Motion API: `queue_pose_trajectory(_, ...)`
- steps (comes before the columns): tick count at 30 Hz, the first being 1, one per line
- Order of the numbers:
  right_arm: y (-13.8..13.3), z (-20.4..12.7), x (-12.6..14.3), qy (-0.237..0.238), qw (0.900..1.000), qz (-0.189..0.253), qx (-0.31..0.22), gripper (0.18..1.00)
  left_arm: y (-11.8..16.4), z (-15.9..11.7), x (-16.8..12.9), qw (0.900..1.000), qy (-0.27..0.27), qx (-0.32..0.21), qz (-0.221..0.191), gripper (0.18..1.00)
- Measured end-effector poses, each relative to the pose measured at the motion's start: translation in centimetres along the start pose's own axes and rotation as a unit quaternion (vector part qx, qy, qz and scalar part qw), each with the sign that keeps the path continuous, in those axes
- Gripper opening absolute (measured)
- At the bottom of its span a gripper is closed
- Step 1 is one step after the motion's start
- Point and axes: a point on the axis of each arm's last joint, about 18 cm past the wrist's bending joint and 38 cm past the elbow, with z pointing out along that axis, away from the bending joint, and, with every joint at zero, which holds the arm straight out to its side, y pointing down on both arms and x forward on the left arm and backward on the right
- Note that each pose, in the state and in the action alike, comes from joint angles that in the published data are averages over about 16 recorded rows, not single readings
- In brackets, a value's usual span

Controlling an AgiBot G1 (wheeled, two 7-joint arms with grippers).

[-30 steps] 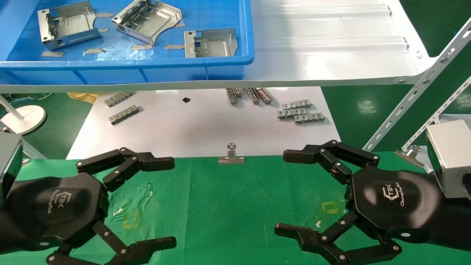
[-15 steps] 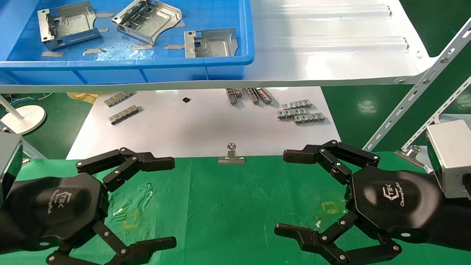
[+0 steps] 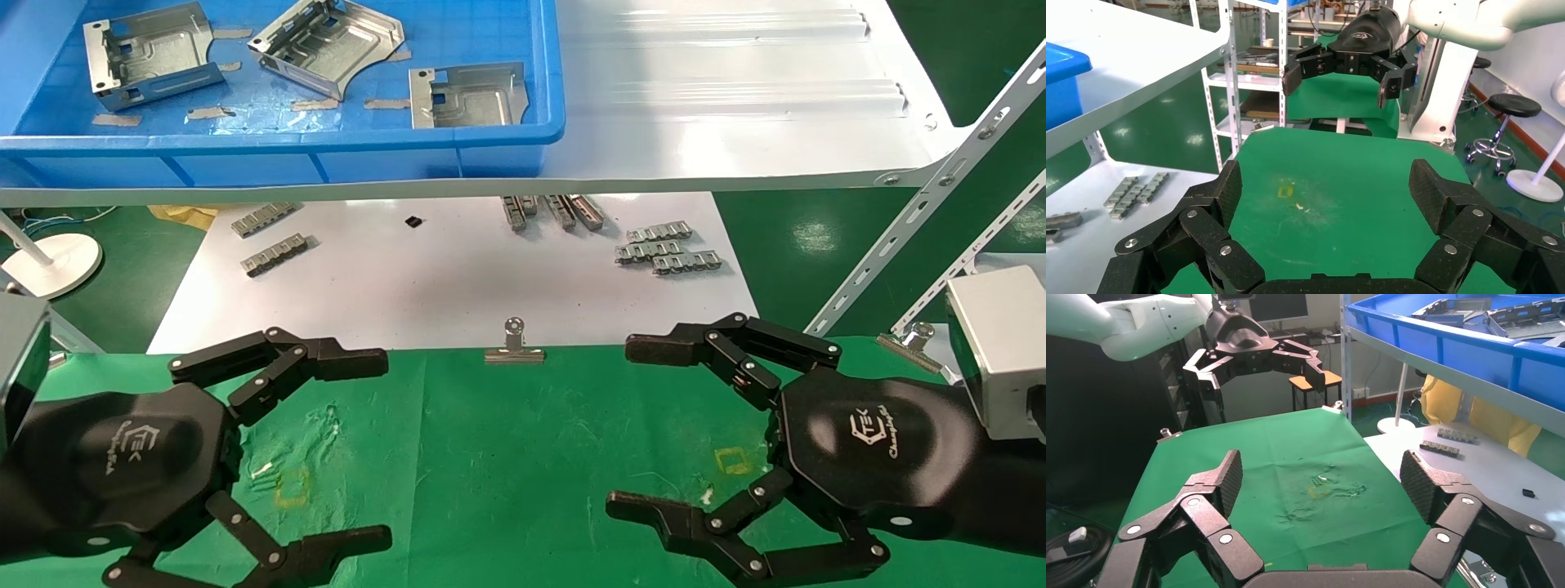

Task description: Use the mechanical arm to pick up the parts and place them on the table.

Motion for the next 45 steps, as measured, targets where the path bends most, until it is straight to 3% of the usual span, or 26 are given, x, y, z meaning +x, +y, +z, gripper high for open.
queue_pose_trajectory(14, 0.00, 0.00, 0.00, 0.000, 1.000, 0.000, 0.000, 0.789, 0.00, 0.00, 0.00, 1.0000, 0.000, 0.000, 0.000, 1.001)
queue_pose_trajectory(36, 0.00, 0.00, 0.00, 0.000, 1.000, 0.000, 0.000, 0.317, 0.00, 0.00, 0.00, 1.0000, 0.000, 0.000, 0.000, 1.001)
queue_pose_trajectory(45, 0.00, 0.00, 0.00, 0.000, 1.000, 0.000, 0.000, 0.224, 0.00, 0.00, 0.00, 1.0000, 0.000, 0.000, 0.000, 1.001)
